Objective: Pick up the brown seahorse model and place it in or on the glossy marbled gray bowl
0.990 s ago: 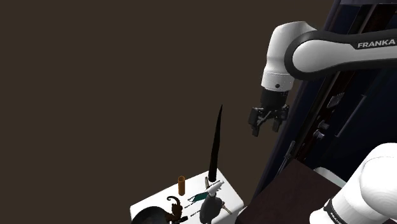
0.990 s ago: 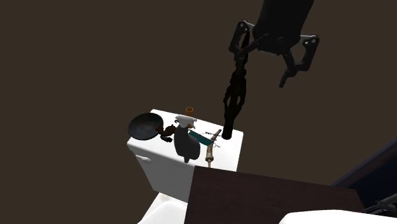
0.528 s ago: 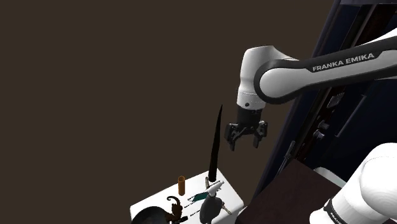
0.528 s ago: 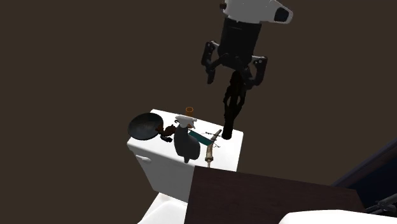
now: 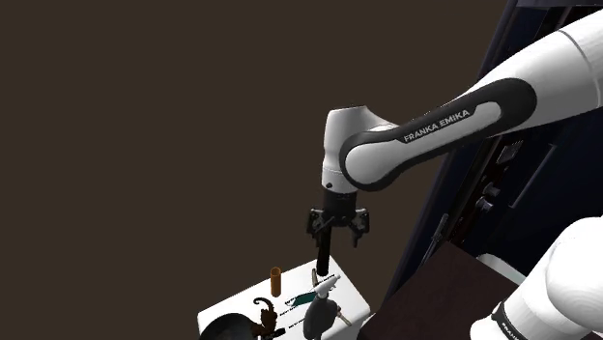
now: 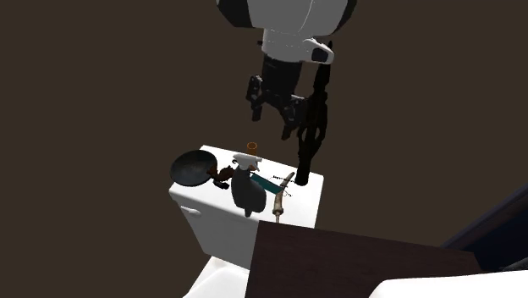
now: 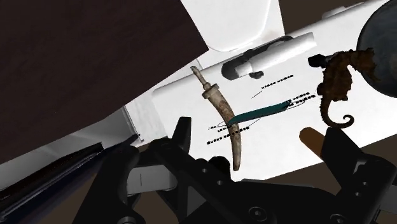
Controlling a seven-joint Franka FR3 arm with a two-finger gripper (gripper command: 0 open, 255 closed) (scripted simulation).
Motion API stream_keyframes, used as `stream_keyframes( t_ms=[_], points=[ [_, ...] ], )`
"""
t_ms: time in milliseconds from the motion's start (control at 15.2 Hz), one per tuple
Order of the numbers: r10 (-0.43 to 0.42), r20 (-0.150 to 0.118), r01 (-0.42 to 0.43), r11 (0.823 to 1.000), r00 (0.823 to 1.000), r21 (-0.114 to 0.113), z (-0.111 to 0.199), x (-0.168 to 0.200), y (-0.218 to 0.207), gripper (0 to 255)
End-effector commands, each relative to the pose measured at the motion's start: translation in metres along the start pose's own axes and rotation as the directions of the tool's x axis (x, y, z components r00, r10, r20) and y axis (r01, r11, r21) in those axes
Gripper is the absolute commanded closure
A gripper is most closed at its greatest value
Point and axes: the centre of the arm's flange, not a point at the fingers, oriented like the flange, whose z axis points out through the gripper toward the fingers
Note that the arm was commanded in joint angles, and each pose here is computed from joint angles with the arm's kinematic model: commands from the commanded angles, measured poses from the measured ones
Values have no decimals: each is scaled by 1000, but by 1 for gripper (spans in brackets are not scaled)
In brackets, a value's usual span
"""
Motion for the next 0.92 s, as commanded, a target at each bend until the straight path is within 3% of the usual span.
stream_keyframes(
  t_ms=[0,396,858],
  points=[
    [50,9,-50,999,999,1,20,5,-21,0],
    [191,31,-191,982,981,-2,73,27,-77,0],
    [349,57,-350,937,935,-10,136,60,-137,0]
  ],
)
